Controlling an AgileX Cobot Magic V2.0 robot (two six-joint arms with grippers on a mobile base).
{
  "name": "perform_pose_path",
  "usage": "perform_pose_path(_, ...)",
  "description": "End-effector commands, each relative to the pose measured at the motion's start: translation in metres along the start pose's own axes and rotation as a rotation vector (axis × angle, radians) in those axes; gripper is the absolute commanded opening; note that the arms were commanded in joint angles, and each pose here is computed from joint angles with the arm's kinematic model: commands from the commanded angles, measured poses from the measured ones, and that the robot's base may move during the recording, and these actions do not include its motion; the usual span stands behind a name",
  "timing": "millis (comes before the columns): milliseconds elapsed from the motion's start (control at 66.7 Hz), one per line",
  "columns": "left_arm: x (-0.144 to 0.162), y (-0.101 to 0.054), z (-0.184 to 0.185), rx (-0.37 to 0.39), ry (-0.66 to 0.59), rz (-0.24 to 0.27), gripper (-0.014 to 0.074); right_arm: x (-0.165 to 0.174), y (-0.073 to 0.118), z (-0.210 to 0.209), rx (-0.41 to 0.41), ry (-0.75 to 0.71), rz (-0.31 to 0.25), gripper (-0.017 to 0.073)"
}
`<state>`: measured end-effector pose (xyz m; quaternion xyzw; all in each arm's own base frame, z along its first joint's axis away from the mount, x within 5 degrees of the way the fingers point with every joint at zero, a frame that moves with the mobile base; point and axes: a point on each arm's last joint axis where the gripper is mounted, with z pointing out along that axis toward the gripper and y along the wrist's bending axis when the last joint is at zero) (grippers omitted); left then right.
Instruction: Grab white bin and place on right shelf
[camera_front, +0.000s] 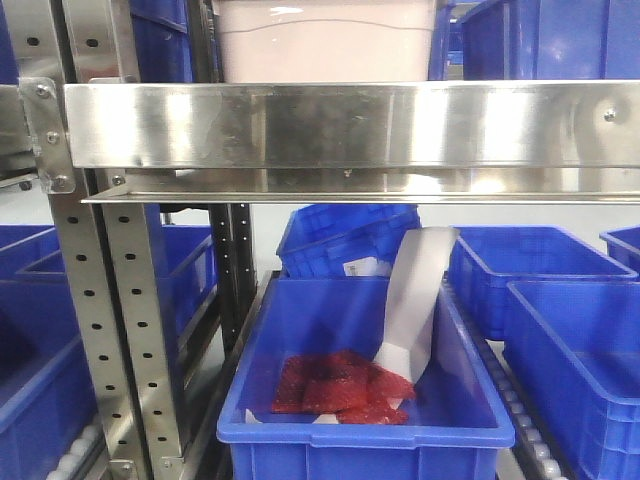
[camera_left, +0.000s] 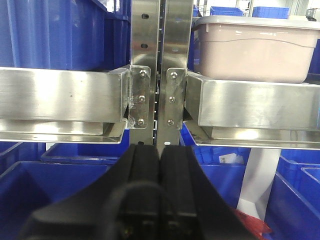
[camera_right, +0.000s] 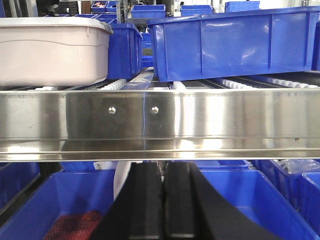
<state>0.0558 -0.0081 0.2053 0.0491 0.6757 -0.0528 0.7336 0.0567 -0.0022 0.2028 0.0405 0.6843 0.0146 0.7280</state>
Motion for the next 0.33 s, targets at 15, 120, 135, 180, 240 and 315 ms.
perform_pose_path(15, -0.0093, 0.0003, -0.0012, 0.0, -0.106, -0.011, -0.0117, -0.0101, 0.0004, -0.002, -0.004, -0.111, -0.013, 0.0067)
perform_pose_path(120, -0.0093, 0.0003, -0.0012, 0.0, -0.106, -0.011, -0.0117, -0.0101, 0.0004, -0.002, -0.004, -0.111, -0.013, 0.0067)
perform_pose_path(135, -0.0093, 0.0003, -0.0012, 0.0, -0.106, -0.011, -0.0117, -0.0101, 0.0004, -0.002, -0.004, -0.111, -0.013, 0.0067)
perform_pose_path(180, -0.0093, 0.0003, -0.0012, 0.0, -0.106, -0.011, -0.0117, -0.0101, 0.0004, -0.002, -0.004, -0.111, -0.013, 0.0067)
perform_pose_path(240, -0.0093, 0.0003, -0.0012, 0.0, -0.106, -0.011, -0.0117, -0.0101, 0.0004, -0.002, -0.004, -0.111, -0.013, 0.0067)
perform_pose_path(315, -0.0093, 0.0003, -0.0012, 0.0, -0.106, -0.011, -0.0117, -0.0101, 0.0004, -0.002, -0.004, -0.111, -0.013, 0.0067)
